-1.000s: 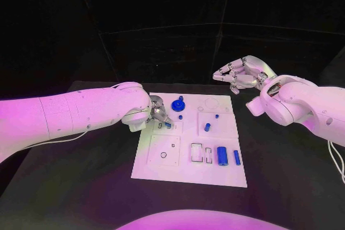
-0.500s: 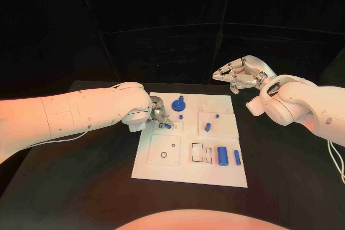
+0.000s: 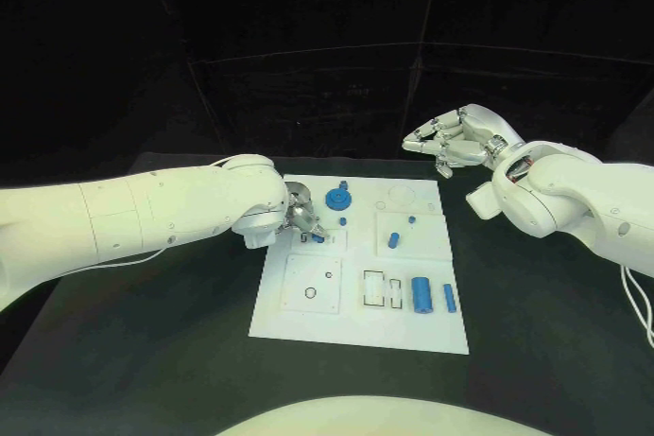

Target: Assemble the parts on the task board

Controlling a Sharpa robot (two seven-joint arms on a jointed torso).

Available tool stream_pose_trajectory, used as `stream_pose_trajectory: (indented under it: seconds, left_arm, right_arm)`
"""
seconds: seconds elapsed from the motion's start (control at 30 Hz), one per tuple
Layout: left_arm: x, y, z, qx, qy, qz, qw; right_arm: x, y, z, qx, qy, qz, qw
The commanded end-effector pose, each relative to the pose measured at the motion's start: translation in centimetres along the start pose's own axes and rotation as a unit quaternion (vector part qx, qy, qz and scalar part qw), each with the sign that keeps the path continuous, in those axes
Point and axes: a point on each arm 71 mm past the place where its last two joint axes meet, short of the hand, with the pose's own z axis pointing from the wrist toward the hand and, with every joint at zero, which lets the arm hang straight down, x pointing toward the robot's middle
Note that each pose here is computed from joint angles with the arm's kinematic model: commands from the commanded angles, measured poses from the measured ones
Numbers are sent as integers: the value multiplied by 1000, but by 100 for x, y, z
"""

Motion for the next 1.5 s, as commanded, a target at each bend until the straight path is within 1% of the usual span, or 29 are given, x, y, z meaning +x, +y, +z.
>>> stream_pose_trajectory:
  seconds: [0.03,0.5,0.7,0.97,1.2,1.5]
  left_arm:
    - [9,-5,3,-7,2,15,1000]
    - [28,-67,23,-7,11,26,1000]
    - [35,-81,28,-7,16,30,999]
    - [30,-97,38,-7,16,31,999]
    - [24,-127,54,-6,15,32,999]
    - [23,-130,65,-8,21,36,999]
  right_arm:
    - [-6,26,1,-8,-1,-3,1000]
    - [3,34,0,-8,-1,-3,1000]
    - [7,36,-4,-7,0,-3,1000]
    - [5,35,-6,-6,-1,-3,1000]
    - [9,39,-6,-6,-1,-3,1000]
    - [3,38,-13,-6,-2,-3,1000]
